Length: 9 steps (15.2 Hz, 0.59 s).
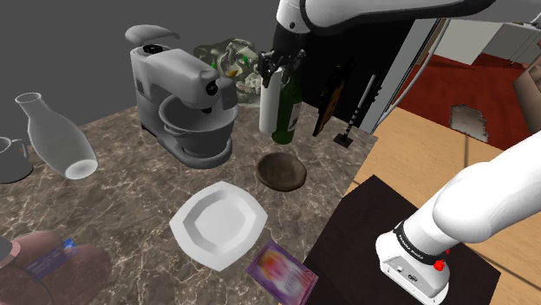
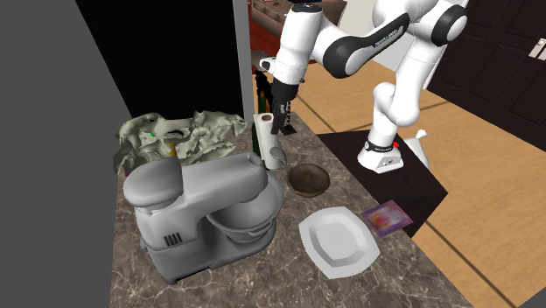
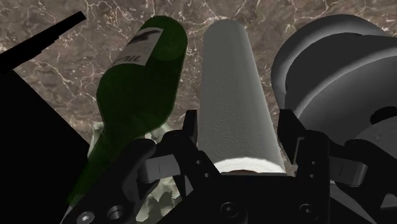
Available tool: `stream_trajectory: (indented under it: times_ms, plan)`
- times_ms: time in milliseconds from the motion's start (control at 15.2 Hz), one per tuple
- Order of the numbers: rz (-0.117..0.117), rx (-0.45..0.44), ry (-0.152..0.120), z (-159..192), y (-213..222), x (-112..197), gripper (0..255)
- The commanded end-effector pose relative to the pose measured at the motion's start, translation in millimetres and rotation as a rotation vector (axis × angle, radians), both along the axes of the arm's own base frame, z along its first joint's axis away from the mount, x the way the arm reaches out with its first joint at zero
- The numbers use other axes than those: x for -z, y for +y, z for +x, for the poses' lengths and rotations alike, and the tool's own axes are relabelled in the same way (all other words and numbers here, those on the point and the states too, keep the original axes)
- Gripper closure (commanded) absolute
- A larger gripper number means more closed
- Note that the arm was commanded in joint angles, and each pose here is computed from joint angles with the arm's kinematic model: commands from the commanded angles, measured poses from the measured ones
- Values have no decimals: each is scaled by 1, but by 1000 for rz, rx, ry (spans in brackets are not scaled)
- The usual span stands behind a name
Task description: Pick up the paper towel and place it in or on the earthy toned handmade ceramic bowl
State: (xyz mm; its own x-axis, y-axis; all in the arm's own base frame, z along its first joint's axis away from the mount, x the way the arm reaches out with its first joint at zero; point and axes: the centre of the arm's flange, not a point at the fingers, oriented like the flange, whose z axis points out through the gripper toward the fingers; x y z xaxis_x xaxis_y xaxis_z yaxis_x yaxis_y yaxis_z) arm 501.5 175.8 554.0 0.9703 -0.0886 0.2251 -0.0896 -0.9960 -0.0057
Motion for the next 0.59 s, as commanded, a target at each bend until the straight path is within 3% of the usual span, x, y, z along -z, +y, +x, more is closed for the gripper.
stream_trajectory:
  times_ms: [0,528]
  plan:
    - [0,0,0,-1,0,-11,255]
    - [0,0,0,-83,14,-58,255]
